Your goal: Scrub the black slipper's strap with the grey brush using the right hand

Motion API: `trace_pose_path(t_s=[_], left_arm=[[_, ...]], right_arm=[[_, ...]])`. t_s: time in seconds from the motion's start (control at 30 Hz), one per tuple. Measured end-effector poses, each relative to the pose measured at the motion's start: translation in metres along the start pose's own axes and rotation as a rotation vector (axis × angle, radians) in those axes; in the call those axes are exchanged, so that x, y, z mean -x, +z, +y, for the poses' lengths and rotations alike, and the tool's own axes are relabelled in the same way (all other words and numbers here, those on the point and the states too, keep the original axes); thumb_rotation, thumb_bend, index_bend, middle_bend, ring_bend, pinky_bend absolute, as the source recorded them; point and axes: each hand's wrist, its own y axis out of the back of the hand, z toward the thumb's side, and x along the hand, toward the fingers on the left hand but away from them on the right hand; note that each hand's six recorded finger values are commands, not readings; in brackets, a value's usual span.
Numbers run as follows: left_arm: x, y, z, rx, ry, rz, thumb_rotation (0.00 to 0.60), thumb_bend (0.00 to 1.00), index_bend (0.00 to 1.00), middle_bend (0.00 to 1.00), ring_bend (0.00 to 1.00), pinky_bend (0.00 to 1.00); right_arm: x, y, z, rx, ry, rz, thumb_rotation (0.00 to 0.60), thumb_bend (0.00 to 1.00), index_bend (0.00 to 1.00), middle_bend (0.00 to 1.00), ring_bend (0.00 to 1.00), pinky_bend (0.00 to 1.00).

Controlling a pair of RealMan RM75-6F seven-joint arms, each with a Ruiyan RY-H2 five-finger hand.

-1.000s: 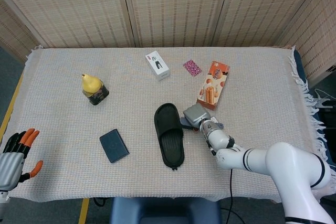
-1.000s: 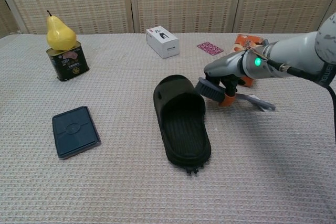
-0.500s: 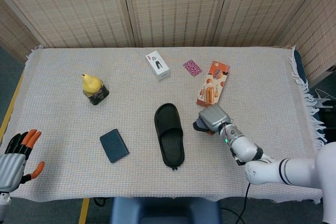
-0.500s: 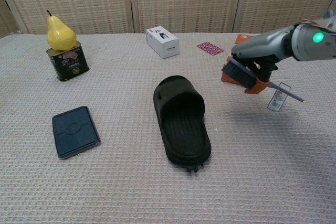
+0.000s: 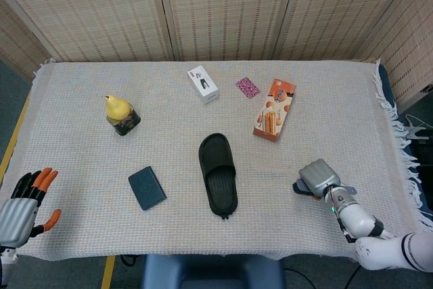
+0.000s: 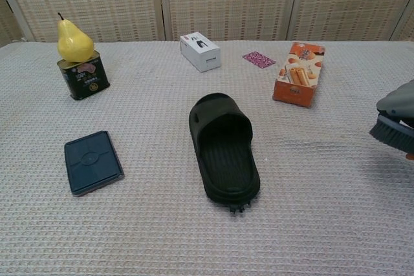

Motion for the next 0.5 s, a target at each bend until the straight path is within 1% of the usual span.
trace_pose_path(t_s=[0.1, 0.17, 0.27, 0.33, 0.37, 0.4, 0.43, 0.47, 0.5], left_arm=[[-0.001, 0.0, -0.001, -0.001, -0.006, 0.0, 0.6, 0.36, 0.0, 0.0, 0.0, 0.03], [-0.001, 0.0, -0.002, -0.002, -0.009, 0.002, 0.6, 0.36, 0.0, 0.0, 0.0, 0.03], [-0.001, -0.001, -0.002, -0.002, -0.01, 0.004, 0.6, 0.36, 0.0, 0.0, 0.0, 0.03], [-0.001, -0.002, -0.002, -0.001, -0.01, 0.005, 0.6, 0.36, 0.0, 0.0, 0.0, 0.03], [-0.001, -0.002, -0.002, -0.001, -0.01, 0.006, 0.6, 0.36, 0.0, 0.0, 0.0, 0.03], [-0.002, -0.002, -0.002, -0.001, -0.012, 0.007, 0.6, 0.36, 0.0, 0.0, 0.0, 0.03], [-0.002, -0.003, -0.002, -0.001, -0.013, 0.007, 0.6, 0.36, 0.0, 0.0, 0.0, 0.03], [-0.002, -0.003, -0.002, -0.001, -0.014, 0.008, 0.6, 0.36, 0.0, 0.0, 0.0, 0.03], [-0.002, -0.003, -0.003, -0.001, -0.015, 0.008, 0.6, 0.36, 0.0, 0.0, 0.0, 0.03]], right_arm=[[0.011, 0.005, -0.011, -0.002, -0.002, 0.007, 0.6, 0.57, 0.68, 0.6, 0.6, 0.74], [0.019, 0.009, -0.016, -0.004, -0.011, 0.013, 0.6, 0.57, 0.64, 0.59, 0.57, 0.74], [0.028, 0.015, -0.02, -0.001, -0.034, 0.024, 0.6, 0.56, 0.5, 0.51, 0.51, 0.74], [0.03, 0.018, -0.021, 0.003, -0.047, 0.032, 0.6, 0.56, 0.33, 0.41, 0.44, 0.73], [0.03, 0.019, -0.021, 0.005, -0.056, 0.037, 0.6, 0.56, 0.27, 0.38, 0.42, 0.72], [0.03, 0.019, -0.022, 0.006, -0.062, 0.04, 0.6, 0.54, 0.17, 0.33, 0.38, 0.71], [0.03, 0.019, -0.022, 0.008, -0.069, 0.042, 0.6, 0.53, 0.11, 0.3, 0.35, 0.71], [0.029, 0.019, -0.021, 0.013, -0.077, 0.042, 0.6, 0.49, 0.05, 0.27, 0.32, 0.7], [0.027, 0.018, -0.021, 0.017, -0.084, 0.039, 0.6, 0.44, 0.01, 0.24, 0.3, 0.69]])
